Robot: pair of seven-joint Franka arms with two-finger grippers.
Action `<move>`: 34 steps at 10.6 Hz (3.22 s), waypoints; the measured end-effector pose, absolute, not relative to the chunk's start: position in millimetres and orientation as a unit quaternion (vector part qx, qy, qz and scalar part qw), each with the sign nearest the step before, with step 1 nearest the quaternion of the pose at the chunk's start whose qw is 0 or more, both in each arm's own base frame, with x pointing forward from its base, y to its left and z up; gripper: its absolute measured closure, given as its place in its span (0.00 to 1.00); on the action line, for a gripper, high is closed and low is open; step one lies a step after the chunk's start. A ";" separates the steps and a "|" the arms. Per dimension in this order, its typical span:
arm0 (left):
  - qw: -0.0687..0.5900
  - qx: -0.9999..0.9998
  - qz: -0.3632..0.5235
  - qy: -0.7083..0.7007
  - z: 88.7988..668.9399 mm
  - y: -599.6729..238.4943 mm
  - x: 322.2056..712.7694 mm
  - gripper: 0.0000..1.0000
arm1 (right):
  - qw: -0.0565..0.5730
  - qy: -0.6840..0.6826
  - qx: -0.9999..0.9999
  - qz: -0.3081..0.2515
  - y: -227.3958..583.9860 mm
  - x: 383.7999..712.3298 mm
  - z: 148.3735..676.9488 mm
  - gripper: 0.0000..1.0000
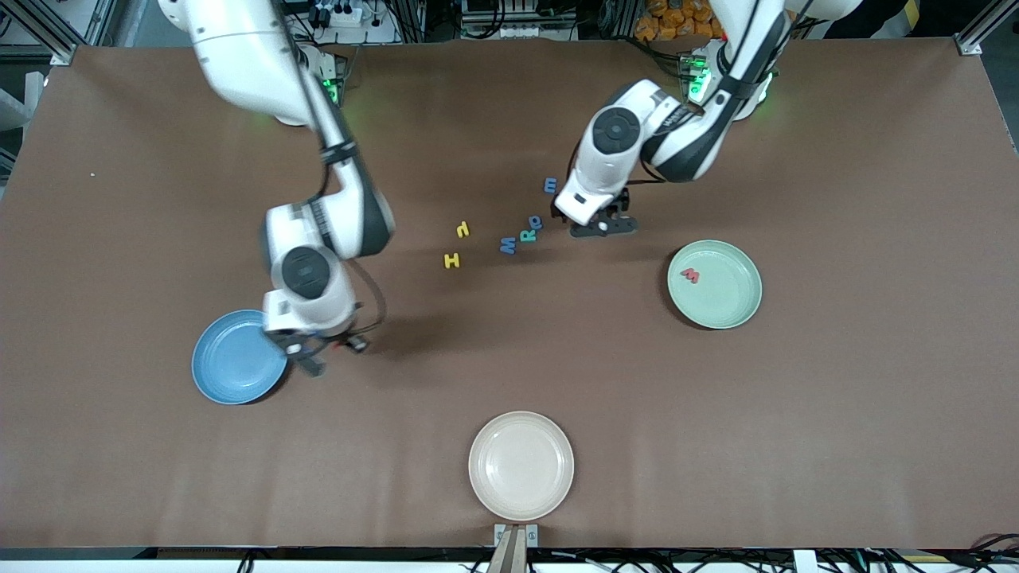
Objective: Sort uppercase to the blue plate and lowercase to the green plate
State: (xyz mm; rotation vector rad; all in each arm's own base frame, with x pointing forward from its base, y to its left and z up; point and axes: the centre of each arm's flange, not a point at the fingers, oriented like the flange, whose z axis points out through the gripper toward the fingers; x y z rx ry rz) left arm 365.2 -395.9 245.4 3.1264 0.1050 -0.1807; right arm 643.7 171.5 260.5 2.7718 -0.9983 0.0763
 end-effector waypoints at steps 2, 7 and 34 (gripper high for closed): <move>-0.006 0.999 -0.047 0.017 244.9 -411.2 348.4 0.00 | 0.102 -0.331 0.938 0.008 61.2 662.8 260.1 0.89; -0.033 0.999 -0.034 -0.026 210.8 -442.2 303.2 0.00 | 0.096 -0.315 0.944 0.000 -40.6 666.6 260.2 0.89; -0.045 0.996 -0.050 -0.054 169.6 -461.5 261.3 0.35 | 0.059 -0.139 0.988 -0.011 98.5 668.2 267.4 0.00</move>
